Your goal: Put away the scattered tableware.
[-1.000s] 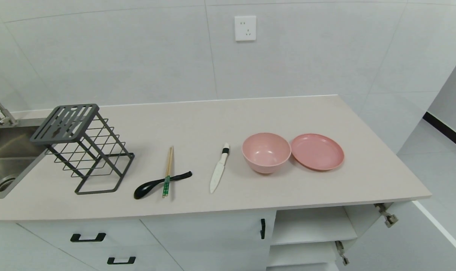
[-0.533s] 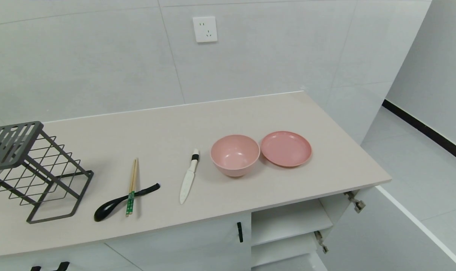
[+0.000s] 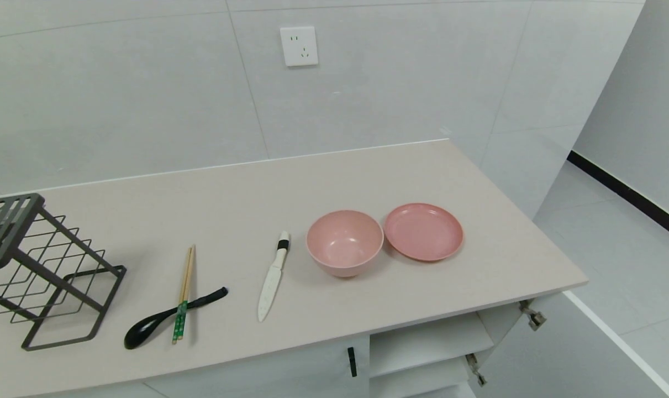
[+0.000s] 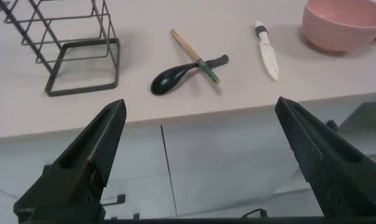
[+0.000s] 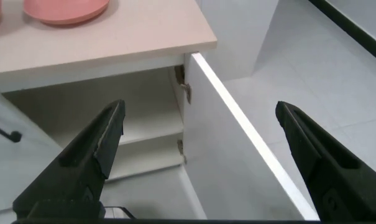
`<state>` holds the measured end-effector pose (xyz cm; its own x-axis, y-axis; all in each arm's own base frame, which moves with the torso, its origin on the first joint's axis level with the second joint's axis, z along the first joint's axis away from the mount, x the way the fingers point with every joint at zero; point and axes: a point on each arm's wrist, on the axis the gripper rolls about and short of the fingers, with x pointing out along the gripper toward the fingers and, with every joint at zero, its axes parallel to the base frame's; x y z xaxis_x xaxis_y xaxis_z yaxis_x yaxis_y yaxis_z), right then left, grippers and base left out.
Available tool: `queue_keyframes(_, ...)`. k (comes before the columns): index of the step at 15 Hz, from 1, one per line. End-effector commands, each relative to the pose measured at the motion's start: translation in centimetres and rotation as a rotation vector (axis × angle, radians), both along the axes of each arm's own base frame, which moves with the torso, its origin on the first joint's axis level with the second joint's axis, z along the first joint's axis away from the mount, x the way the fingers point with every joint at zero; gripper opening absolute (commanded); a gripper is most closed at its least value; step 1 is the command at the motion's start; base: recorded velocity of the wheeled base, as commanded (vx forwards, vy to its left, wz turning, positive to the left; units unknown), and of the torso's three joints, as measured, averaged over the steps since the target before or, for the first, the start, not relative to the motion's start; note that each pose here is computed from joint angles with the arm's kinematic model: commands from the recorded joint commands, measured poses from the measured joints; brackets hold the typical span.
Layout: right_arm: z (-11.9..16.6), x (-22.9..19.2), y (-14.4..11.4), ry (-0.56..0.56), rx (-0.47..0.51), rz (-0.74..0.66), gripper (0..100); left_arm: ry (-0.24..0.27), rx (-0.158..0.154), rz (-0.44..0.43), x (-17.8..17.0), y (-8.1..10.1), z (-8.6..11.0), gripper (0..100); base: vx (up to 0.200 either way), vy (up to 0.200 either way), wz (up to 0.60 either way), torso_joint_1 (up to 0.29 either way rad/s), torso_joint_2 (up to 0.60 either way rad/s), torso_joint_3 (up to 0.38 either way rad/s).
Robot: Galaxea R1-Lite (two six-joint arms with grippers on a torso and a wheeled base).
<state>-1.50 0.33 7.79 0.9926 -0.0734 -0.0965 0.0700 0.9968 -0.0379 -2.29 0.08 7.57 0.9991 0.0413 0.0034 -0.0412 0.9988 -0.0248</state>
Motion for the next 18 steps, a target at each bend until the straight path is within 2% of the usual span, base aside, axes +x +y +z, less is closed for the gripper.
queue_keyframes(1, 0.0, 0.0, 0.1, 0.002, -0.012, -0.023, 100, 0.002, 0.0, 0.0, 0.0, 0.0, 0.0, 100, 0.0, 0.0, 0.0, 0.0, 0.0, 0.0)
queue_keyframes(4, 0.0, 0.0, 0.1, 0.002, -0.008, -0.036, 100, 0.0, -0.017, 0.003, 0.0, 0.0, 0.0, 100, 0.0, 0.0, 0.0, 0.0, 0.0, 0.0)
queue_keyframes(8, 0.1, 0.0, 0.1, -0.013, -0.008, -0.042, 100, 0.001, -0.011, 0.003, 0.0, 0.0, 0.0, 100, 0.0, 0.0, 0.0, 0.0, 0.0, 0.0)
queue_keyframes(10, 1.6, 0.1, 0.1, -0.158, -0.034, -0.044, 100, 0.002, -0.006, 0.002, 0.0, 0.0, 0.0, 100, 0.0, 0.0, 0.0, 0.0, 0.0, 0.0)
queue_keyframes(11, 1.8, 0.0, 0.1, -0.175, -0.039, -0.035, 100, 0.0, -0.003, 0.0, 0.0, 0.0, 0.0, 100, 0.0, 0.0, 0.0, 0.0, 0.0, 0.0)
queue_keyframes(12, 1.6, 0.1, 0.3, -0.156, -0.032, 0.038, 100, 0.001, 0.009, 0.0, 0.0, 0.0, 0.0, 100, 0.0, 0.0, 0.0, 0.0, 0.0, 0.0)
queue_keyframes(14, 1.5, 0.1, 0.4, -0.147, -0.028, 0.1, 100, 0.001, 0.011, 0.0, 0.0, 0.0, 0.0, 100, 0.0, 0.0, 0.0, 0.0, 0.0, 0.0)
queue_keyframes(15, 2.0, 0.3, 0.4, -0.134, -0.023, 0.157, 100, 0.002, -0.006, 0.0, 0.0, 0.0, 0.0, 100, 0.0, 0.0, 0.0, 0.0, 0.0, 0.0)
queue_keyframes(18, 5.1, 0.8, 0.6, -0.136, -0.02, 0.277, 100, 0.002, -0.006, -0.001, 0.0, 0.0, 0.0, 100, 0.0, 0.0, 0.0, 0.0, 0.0, 0.0)
